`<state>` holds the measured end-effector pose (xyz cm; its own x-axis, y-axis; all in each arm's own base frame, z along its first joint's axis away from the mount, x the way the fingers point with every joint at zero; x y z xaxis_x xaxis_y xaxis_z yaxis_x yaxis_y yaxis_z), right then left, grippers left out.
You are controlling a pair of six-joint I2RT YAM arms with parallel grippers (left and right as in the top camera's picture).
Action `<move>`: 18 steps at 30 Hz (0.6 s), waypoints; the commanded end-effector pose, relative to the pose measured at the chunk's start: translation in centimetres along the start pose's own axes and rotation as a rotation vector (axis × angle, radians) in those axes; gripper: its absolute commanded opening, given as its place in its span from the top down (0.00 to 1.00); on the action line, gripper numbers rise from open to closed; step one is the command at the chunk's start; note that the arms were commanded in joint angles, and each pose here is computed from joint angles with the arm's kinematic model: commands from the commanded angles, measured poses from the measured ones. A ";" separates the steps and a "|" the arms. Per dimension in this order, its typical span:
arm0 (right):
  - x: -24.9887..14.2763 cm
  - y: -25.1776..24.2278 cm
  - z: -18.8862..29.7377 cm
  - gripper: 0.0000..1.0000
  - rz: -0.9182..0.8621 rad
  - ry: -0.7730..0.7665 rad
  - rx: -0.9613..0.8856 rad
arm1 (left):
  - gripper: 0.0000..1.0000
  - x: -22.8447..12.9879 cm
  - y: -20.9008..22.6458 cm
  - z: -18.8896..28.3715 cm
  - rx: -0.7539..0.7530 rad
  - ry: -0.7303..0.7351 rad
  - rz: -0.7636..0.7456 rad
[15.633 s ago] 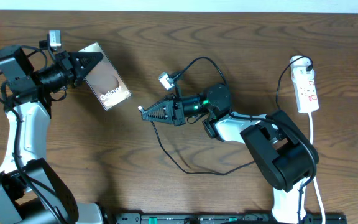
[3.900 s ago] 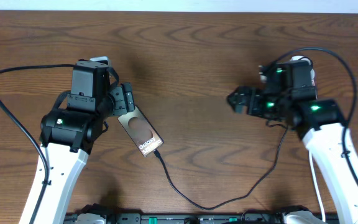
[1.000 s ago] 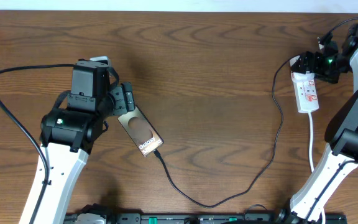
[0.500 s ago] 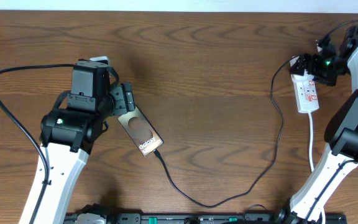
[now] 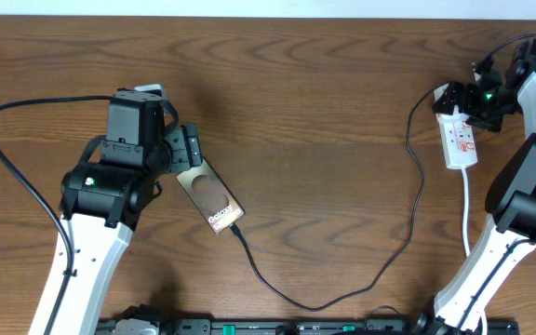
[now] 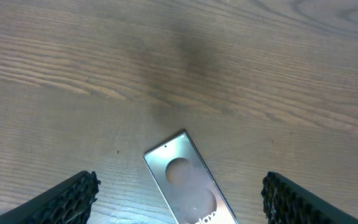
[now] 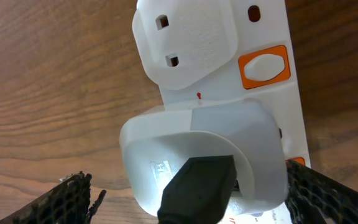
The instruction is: Plug charger to phone and switch on socket
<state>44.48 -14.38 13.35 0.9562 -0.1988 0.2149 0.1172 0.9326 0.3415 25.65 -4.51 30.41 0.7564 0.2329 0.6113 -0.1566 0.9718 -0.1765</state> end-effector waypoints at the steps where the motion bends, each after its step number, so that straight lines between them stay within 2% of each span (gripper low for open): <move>1: -0.7 1.7 -1.6 0.05 -0.033 0.044 0.133 | 0.14 0.3 0.0 0.2 0.014 -0.014 -0.013; 10: -1.0 2.0 -1.7 0.05 -0.042 0.050 0.185 | 0.13 0.3 0.0 0.2 0.014 -0.015 -0.014; 18: -1.1 0.2 -0.9 0.02 -0.099 0.073 0.018 | 0.13 0.3 0.0 0.2 0.014 -0.015 -0.014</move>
<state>44.26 -14.22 13.37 0.9552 -0.2249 0.1925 0.1431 0.9200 0.3649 25.64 -4.51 30.42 0.7561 0.2329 0.6116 -0.1565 0.9718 -0.1766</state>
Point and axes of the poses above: each gripper's point midway between its finger pads, its own z axis back along the fingers, its own y axis along the line the jaws close on, x = y × z, the point moved 10 cm from there along z, back along the fingers, and after that the axes turned 5 degrees about z, right-handed, at the moved point
